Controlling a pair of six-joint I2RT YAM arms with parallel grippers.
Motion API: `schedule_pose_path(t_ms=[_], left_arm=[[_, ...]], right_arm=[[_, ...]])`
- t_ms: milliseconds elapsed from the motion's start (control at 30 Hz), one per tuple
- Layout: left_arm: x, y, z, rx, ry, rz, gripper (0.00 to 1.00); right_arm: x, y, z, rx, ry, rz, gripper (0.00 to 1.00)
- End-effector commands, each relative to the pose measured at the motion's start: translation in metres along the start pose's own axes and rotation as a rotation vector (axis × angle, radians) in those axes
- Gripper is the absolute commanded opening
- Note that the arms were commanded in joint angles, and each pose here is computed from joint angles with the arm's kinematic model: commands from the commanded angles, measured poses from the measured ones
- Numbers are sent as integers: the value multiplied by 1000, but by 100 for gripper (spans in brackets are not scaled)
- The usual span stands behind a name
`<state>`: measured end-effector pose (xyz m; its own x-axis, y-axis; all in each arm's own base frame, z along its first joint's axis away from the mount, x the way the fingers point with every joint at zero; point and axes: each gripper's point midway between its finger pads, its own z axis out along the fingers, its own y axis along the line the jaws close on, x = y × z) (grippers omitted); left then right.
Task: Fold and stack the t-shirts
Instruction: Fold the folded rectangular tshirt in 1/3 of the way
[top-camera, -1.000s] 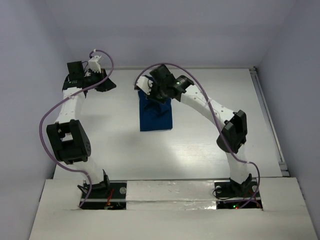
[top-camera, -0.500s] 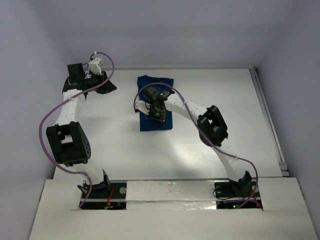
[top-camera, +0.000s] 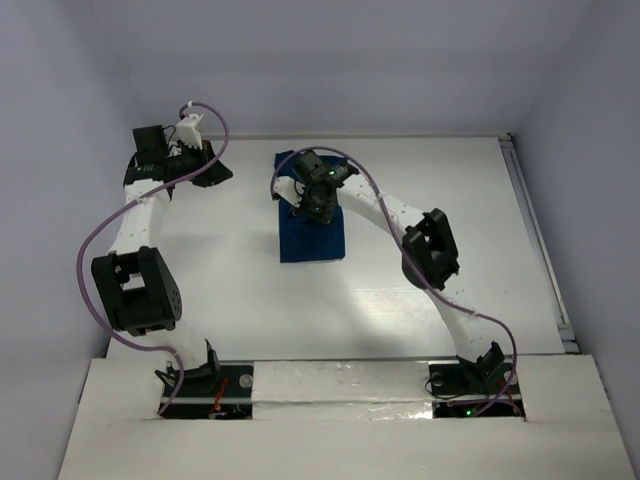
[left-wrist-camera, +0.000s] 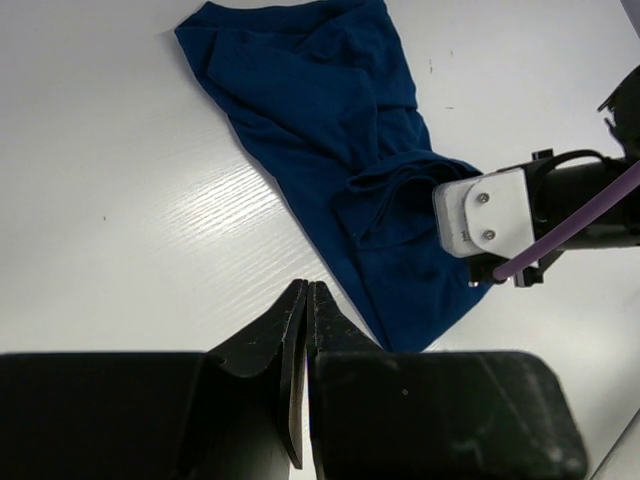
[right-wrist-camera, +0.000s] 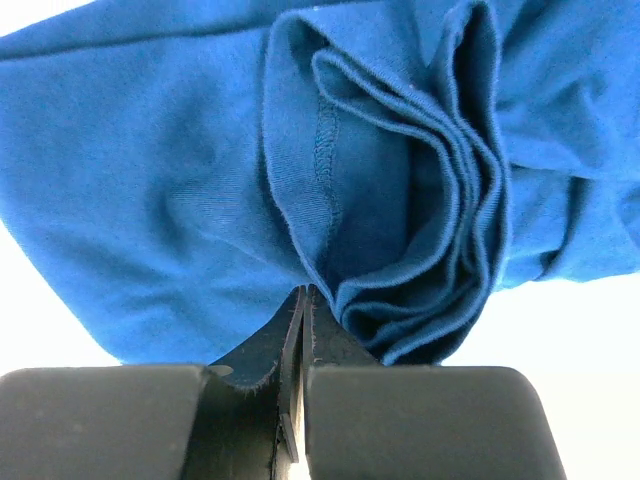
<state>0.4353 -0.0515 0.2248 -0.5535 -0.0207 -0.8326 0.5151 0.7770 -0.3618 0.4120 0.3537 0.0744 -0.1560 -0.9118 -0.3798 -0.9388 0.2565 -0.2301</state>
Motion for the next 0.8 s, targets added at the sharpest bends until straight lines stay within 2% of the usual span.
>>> schedule_pose_path(t_ms=[0,200,633,767], left_arm=[[-13,-7,-8,17,-41,44,0],[-13,-7,-7,21,-42,44,0],[-18,-11,-11,20,-51,59,0],[-20,-9,-9,25,-50,55,0]], right_arm=[[-10,16,-11,-66,-26,10,0],[-4,43,-10,-139,-24,3,0],[-23,-29,-6,202,-9,54,0],[-16,-49,-3,295,26,80,0]])
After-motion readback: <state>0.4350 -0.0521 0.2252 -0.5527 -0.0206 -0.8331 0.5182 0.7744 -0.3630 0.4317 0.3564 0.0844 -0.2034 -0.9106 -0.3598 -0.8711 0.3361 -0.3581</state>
